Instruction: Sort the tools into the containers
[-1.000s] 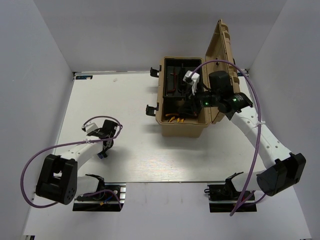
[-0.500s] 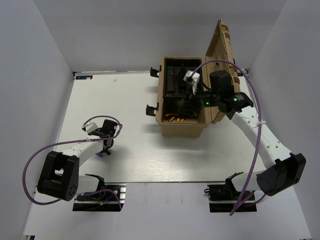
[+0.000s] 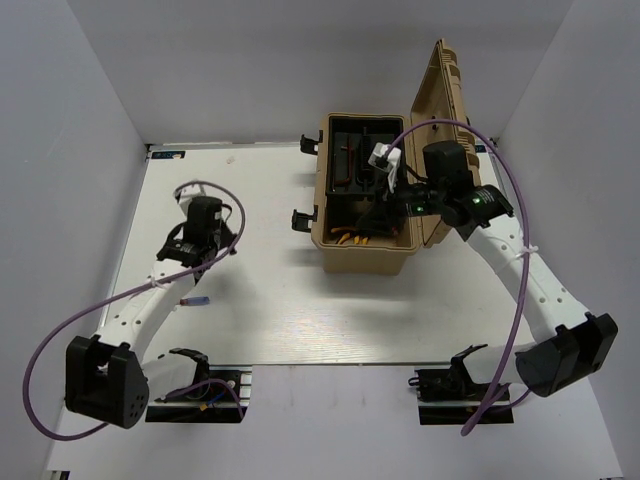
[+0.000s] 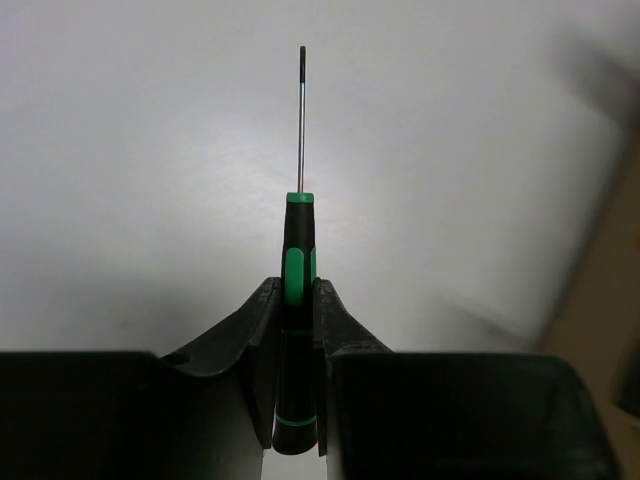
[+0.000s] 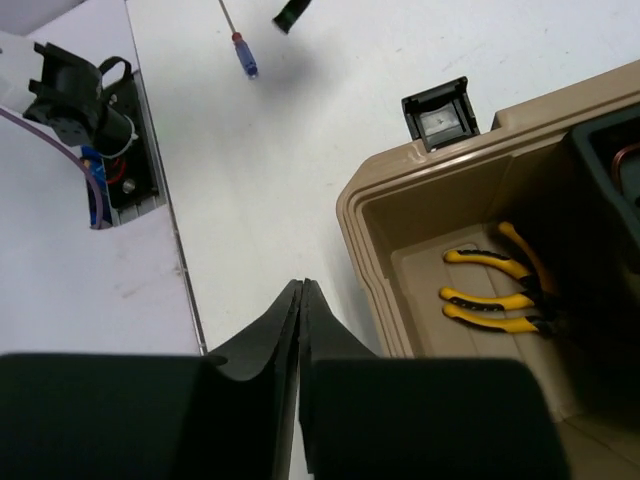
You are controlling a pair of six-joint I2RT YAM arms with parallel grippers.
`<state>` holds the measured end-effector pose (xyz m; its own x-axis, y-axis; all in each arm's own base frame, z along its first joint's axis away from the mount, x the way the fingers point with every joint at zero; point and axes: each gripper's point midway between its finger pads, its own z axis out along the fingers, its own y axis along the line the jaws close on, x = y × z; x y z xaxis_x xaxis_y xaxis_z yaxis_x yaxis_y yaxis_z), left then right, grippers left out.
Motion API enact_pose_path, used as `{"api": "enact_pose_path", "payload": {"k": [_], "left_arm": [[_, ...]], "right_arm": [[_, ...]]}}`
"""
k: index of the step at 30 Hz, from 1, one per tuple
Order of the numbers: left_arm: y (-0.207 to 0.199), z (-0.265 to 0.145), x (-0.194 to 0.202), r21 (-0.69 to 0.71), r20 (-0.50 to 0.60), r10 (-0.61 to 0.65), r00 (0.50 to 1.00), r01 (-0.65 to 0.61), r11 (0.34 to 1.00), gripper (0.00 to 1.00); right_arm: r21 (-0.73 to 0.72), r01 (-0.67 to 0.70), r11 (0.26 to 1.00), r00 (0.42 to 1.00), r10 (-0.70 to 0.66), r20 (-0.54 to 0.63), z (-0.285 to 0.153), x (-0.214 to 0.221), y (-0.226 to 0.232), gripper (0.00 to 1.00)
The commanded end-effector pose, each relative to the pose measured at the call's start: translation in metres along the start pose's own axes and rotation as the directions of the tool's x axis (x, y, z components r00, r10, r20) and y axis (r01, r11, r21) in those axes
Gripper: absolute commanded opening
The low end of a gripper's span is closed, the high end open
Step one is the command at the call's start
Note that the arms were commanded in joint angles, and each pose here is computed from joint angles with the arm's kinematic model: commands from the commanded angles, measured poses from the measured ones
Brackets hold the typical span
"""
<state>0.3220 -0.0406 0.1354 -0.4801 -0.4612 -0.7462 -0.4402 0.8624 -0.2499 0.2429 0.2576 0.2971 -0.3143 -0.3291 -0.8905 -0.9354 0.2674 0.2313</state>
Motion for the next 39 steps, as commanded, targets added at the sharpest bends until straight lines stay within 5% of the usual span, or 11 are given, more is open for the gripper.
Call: {"api": "enact_pose_path", "payload": {"k": [1, 5, 6, 8, 9, 11, 13, 24, 27, 35, 39], "left_arm": [[-0.088, -0.036, -0.037, 0.417, 0.078, 0.110, 0.991, -0.133, 0.899, 0.00], [-0.170, -0.084, -0.056, 0.757, 0.154, 0.144, 0.977, -0.211, 0.618, 0.00], [-0.197, -0.092, -0.057, 0.818, 0.154, 0.178, 0.972, -0.226, 0.530, 0.00], [-0.224, -0.093, -0.061, 0.851, 0.154, 0.216, 0.964, -0.241, 0.467, 0.00], [-0.244, -0.106, -0.081, 0.869, 0.191, 0.199, 0.961, -0.260, 0.420, 0.00], [-0.272, -0.115, -0.097, 0.891, 0.219, 0.192, 0.957, -0.276, 0.361, 0.00], [-0.296, -0.099, -0.089, 0.906, 0.209, 0.213, 0.955, -0.271, 0.326, 0.00], [-0.430, -0.107, -0.071, 0.992, 0.097, 0.140, 0.985, -0.106, 0.062, 0.00], [-0.453, -0.103, -0.054, 0.996, 0.071, 0.148, 0.986, -0.079, 0.049, 0.00], [-0.465, -0.047, -0.032, 0.939, 0.014, 0.117, 0.993, -0.053, 0.340, 0.00], [-0.468, -0.033, -0.017, 0.911, -0.004, 0.139, 0.990, -0.054, 0.410, 0.00]], "right_arm": [[-0.016, 0.069, 0.997, 0.996, -0.068, 0.062, -0.014, -0.025, 0.017, 0.00], [0.009, 0.103, 0.995, 0.992, -0.104, 0.065, -0.024, -0.035, 0.019, 0.00], [0.032, 0.125, 0.992, 0.990, -0.127, 0.067, -0.027, -0.041, 0.018, 0.14], [0.109, 0.130, 0.986, 0.989, -0.136, 0.056, -0.030, -0.045, 0.006, 0.46], [0.170, 0.122, 0.978, 0.990, -0.132, 0.049, -0.032, -0.047, -0.004, 0.51], [0.249, 0.137, 0.959, 0.987, -0.154, 0.052, -0.041, -0.059, -0.014, 0.40], [0.312, 0.129, 0.941, 0.987, -0.154, 0.054, -0.048, -0.065, -0.021, 0.00], [0.429, 0.084, 0.900, 0.990, -0.125, 0.070, -0.064, -0.064, -0.033, 0.00], [0.429, 0.082, 0.900, 0.990, -0.121, 0.066, -0.065, -0.060, -0.032, 0.00], [0.418, 0.073, 0.905, 0.991, -0.112, 0.070, -0.066, -0.057, -0.026, 0.00], [0.419, 0.065, 0.906, 0.992, -0.104, 0.071, -0.067, -0.055, -0.025, 0.00]]}}
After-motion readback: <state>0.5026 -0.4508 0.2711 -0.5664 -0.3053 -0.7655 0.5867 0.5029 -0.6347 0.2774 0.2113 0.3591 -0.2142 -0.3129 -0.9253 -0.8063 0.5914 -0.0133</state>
